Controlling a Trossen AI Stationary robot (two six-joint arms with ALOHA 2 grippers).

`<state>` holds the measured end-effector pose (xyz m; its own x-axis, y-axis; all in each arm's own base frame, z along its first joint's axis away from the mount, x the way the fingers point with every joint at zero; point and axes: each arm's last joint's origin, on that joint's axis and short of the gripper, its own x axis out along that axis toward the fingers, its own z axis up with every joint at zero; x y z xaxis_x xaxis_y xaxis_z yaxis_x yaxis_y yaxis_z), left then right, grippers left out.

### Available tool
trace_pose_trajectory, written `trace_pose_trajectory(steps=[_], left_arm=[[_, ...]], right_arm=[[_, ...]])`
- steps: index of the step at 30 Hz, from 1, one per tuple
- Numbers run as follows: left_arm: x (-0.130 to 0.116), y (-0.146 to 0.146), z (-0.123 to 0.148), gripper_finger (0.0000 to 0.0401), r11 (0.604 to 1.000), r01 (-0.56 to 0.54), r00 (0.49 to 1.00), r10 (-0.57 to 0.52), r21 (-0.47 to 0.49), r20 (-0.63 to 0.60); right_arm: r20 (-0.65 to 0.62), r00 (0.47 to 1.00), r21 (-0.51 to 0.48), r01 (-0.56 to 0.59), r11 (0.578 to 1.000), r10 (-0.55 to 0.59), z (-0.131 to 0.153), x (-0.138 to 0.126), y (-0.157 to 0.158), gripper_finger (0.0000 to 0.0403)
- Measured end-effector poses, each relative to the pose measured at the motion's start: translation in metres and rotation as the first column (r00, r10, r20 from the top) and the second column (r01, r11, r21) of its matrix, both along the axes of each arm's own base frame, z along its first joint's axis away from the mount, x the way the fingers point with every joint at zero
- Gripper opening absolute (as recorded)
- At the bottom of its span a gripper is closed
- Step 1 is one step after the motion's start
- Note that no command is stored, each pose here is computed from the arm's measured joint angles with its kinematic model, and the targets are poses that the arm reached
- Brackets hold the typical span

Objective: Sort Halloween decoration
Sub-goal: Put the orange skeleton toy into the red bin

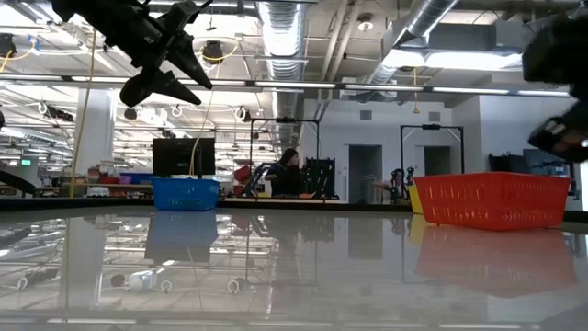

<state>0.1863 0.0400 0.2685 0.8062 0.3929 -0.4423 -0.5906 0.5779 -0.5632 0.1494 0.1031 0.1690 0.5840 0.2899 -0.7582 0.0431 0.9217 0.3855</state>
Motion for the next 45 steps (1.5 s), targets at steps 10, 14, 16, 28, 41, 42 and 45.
trace_pose_trajectory(steps=[10, 14, 16, 28, 41, 42, 45], left_arm=[[0.0, 0.0, 0.0, 0.0151, 1.0, 0.0, 1.0, 0.0, 0.001, 0.002], [0.0, 0.0, 0.0, 0.0151, 1.0, 0.001, 1.0, -0.001, 0.0, 0.002], [0.0, 0.0, 0.0, 0.0151, 1.0, 0.001, 1.0, -0.001, 0.0, 0.001], [0.0, 0.0, 0.0, 0.0151, 1.0, 0.017, 1.0, -0.017, 0.016, -0.006], [0.0, 0.0, 0.0, 0.0151, 0.999, 0.027, 1.0, -0.026, 0.032, -0.012], [0.0, 0.0, 0.0, 0.0151, 0.999, 0.027, 1.0, -0.026, 0.032, -0.011], [0.001, 0.0, 0.002, 0.0151, 0.999, 0.031, 1.0, -0.031, 0.041, -0.001]], right_arm=[[0.236, 0.935, -0.02, 0.278, 0.96, -0.266, 0.026, 0.014, -0.04, 0.0019], [0.193, 0.921, -0.108, 0.363, 0.925, -0.339, 0.019, 0.018, -0.062, 0.0019], [0.149, 0.922, -0.157, 0.38, 0.911, -0.358, 0.013, 0.02, -0.07, 0.0019], [-0.065, 0.903, -0.127, 0.415, 0.901, -0.425, 0.011, 0.025, -0.083, 0.0198], [-0.586, 0.687, -0.018, 0.518, 0.855, -0.429, 0.059, -0.013, -0.059, 0.0234], [-0.641, 0.652, -0.02, 0.514, 0.858, -0.406, 0.057, -0.014, -0.057, 0.023], [-0.748, 0.554, -0.06, 0.493, 0.868, -0.366, 0.05, -0.017, -0.053, 0.022]])
